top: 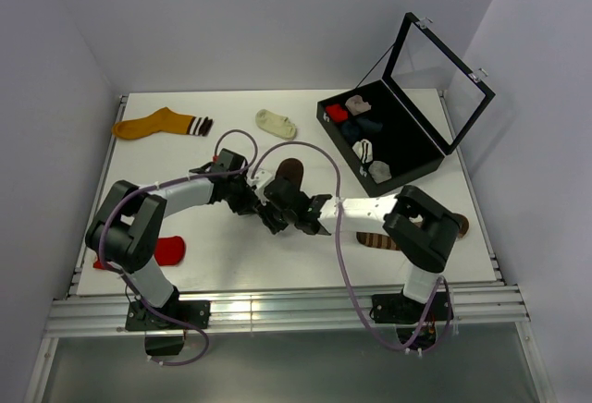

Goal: Roll the socks
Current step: Roll the sock at the center of the board.

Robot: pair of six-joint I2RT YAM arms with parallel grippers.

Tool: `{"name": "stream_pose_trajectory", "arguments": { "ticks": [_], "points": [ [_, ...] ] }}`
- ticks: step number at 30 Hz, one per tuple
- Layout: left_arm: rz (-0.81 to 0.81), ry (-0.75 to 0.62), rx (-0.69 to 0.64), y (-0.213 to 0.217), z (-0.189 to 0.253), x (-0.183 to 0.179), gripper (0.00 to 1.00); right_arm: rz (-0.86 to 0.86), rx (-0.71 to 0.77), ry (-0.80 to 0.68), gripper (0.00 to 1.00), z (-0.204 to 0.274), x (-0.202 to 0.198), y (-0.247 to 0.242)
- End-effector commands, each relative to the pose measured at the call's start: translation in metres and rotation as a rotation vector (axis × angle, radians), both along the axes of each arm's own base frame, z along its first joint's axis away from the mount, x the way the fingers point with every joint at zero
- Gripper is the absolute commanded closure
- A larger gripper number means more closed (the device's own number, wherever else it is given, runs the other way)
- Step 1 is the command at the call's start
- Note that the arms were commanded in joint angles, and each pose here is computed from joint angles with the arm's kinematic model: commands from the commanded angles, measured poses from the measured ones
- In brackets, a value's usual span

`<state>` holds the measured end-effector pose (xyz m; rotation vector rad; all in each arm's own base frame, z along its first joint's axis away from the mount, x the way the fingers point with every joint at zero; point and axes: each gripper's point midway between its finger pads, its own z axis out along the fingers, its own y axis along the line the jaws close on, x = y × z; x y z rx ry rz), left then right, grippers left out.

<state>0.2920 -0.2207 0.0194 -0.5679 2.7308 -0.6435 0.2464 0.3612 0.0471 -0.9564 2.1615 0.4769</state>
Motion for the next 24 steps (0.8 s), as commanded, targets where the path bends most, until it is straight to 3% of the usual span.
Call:
{"name": "stream_pose_trajectory", "arguments": {
  "ticks": [1, 8, 11, 12, 16, 24],
  "points": [
    [-0.021, 0.074, 0.120, 0.019, -0.027, -0.018, 0.70, -0.004, -0.023, -0.054, 0.53, -0.005, 0.012, 0.007],
    [-0.025, 0.073, 0.120, 0.017, -0.023, -0.015, 0.68, -0.002, -0.065, -0.038, 0.57, -0.027, 0.009, -0.001],
    [-0.024, 0.066, 0.106, 0.014, -0.017, -0.012, 0.62, 0.008, -0.072, -0.011, 0.67, -0.036, 0.004, -0.002],
    [-0.023, 0.059, 0.105, 0.014, -0.015, -0.010, 0.60, 0.011, -0.067, 0.003, 0.77, -0.038, 0.001, -0.001],
    [0.016, 0.023, 0.113, 0.022, -0.002, -0.003, 0.51, 0.030, -0.018, 0.092, 0.97, -0.039, -0.008, 0.003],
    [0.160, -0.078, 0.051, 0.056, 0.034, 0.008, 0.25, 0.057, 0.214, 0.420, 1.00, -0.014, -0.015, 0.019]
  ]
}}
